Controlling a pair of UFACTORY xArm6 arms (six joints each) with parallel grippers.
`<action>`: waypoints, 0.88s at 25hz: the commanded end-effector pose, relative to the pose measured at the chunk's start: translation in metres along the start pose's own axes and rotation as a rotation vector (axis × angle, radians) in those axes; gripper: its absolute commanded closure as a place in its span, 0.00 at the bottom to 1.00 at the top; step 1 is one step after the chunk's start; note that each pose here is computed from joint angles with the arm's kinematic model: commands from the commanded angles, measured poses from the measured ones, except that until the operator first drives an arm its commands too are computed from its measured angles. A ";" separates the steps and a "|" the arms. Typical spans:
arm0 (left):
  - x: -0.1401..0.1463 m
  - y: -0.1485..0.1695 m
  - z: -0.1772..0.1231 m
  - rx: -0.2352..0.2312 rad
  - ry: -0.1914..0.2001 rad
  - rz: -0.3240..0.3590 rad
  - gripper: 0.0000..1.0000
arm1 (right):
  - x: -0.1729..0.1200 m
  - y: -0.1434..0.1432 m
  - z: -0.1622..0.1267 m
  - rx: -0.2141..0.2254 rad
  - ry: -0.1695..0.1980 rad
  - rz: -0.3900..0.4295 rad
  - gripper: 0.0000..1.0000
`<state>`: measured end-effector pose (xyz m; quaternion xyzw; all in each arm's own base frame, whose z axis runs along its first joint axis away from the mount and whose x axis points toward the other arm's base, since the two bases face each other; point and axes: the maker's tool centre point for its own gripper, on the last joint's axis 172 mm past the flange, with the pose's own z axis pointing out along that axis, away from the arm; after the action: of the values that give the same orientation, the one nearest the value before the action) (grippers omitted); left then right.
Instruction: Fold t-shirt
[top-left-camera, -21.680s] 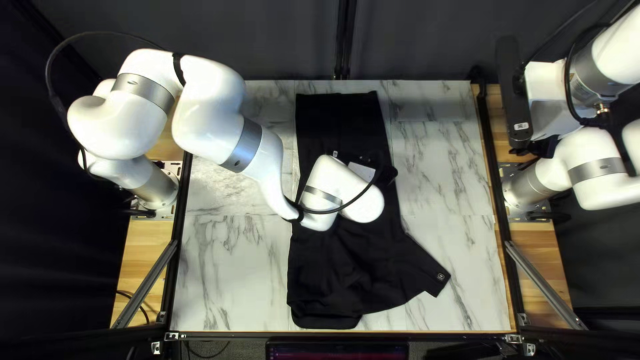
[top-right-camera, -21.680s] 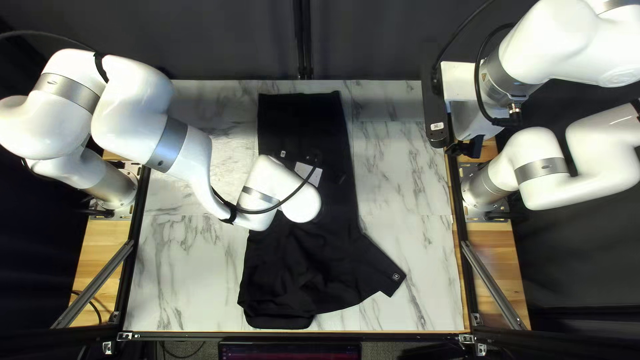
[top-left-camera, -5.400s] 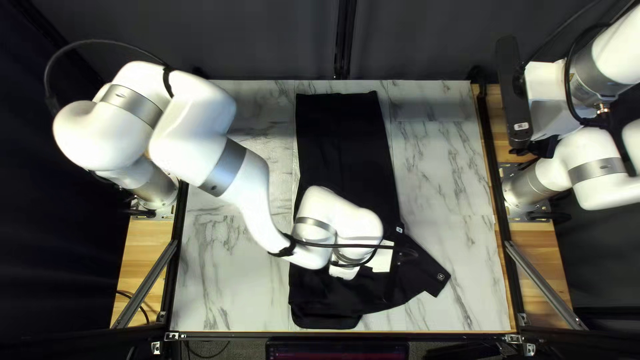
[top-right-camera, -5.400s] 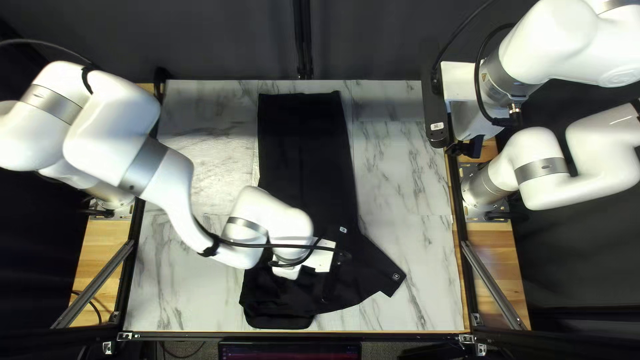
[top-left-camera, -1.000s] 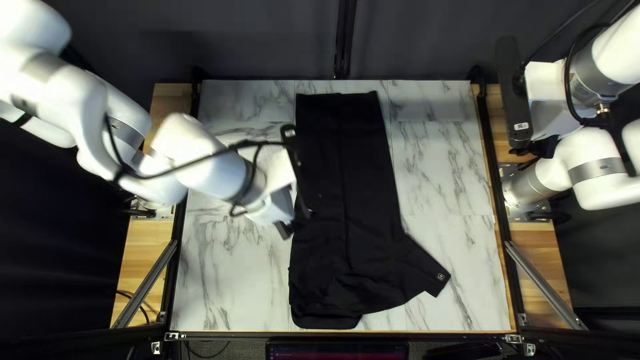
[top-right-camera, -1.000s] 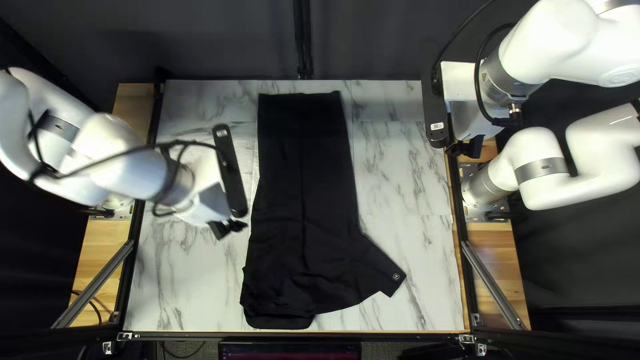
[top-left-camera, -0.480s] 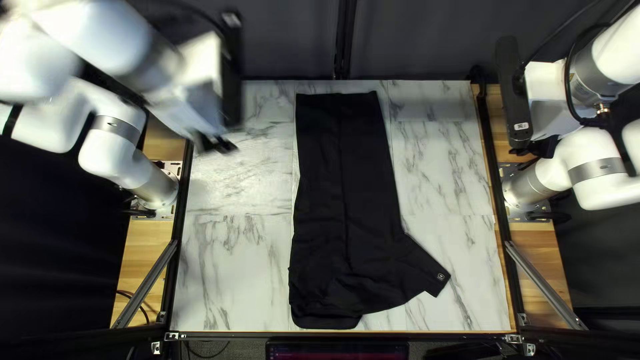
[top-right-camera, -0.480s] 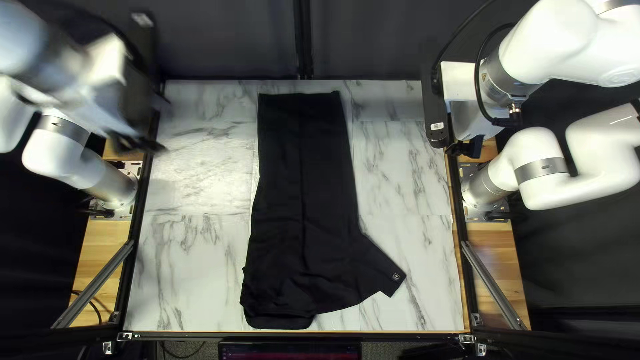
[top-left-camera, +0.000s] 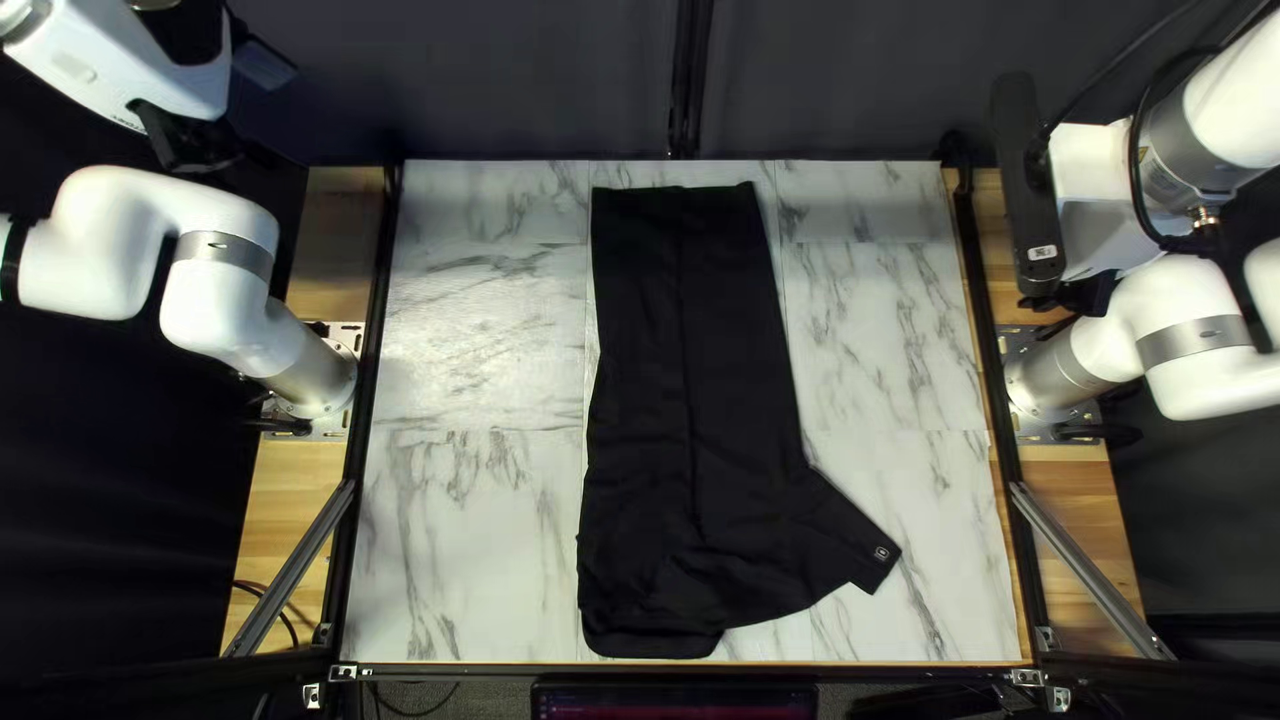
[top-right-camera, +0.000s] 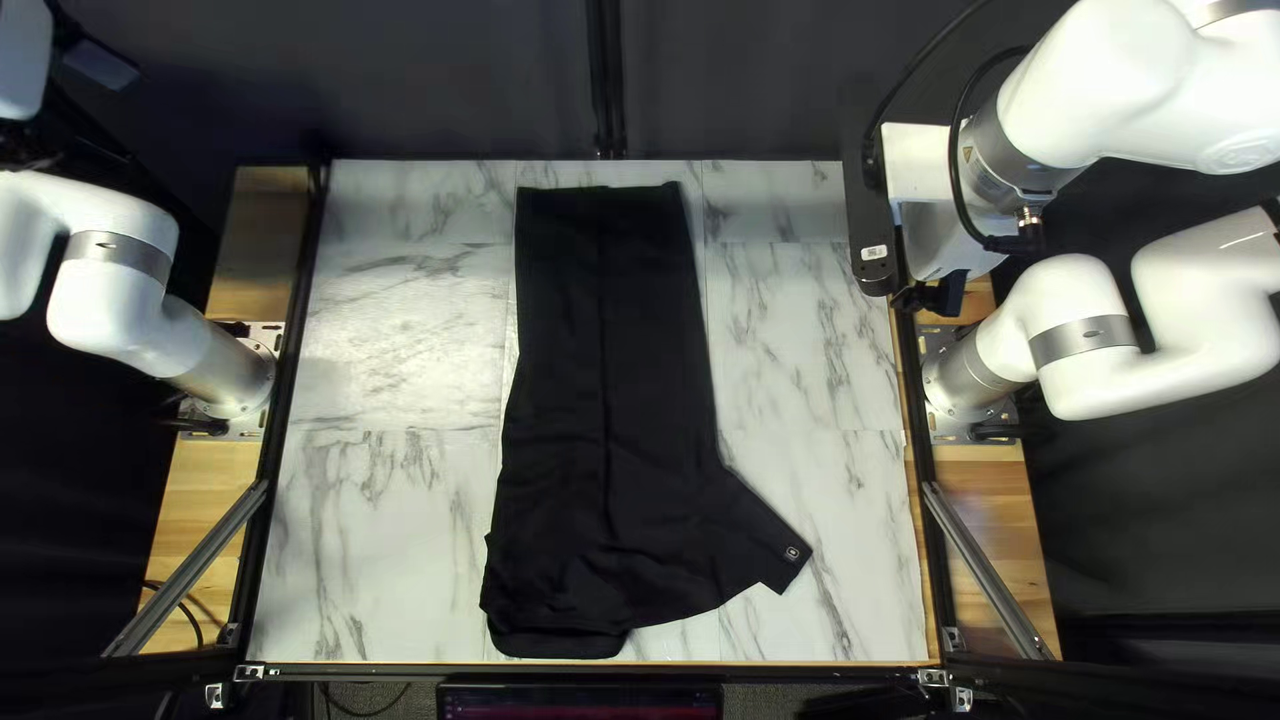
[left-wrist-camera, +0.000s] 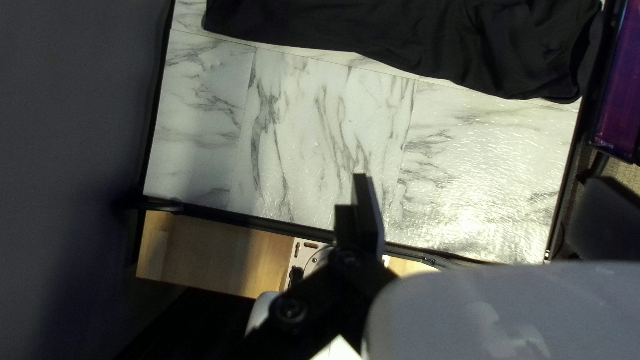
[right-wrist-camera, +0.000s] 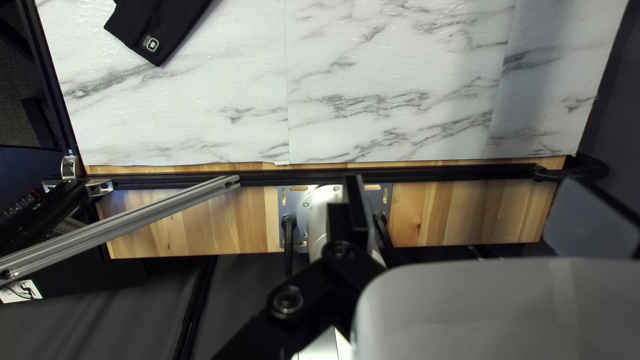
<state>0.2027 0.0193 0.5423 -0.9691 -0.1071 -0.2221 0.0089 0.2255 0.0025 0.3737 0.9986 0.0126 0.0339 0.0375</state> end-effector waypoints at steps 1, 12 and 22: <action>0.000 0.000 0.000 0.000 0.000 0.000 0.00 | 0.000 0.000 0.000 0.000 0.000 0.000 0.00; 0.000 0.000 0.000 0.000 0.000 0.000 0.00 | 0.011 -0.001 0.007 -0.014 -0.004 -0.011 0.00; 0.000 0.000 0.000 0.000 0.000 0.000 0.00 | 0.119 -0.072 0.080 -0.056 0.003 -0.102 0.00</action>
<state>0.2027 0.0193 0.5423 -0.9691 -0.1071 -0.2221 0.0089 0.3223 0.0506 0.3147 0.9971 0.0488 0.0158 0.0556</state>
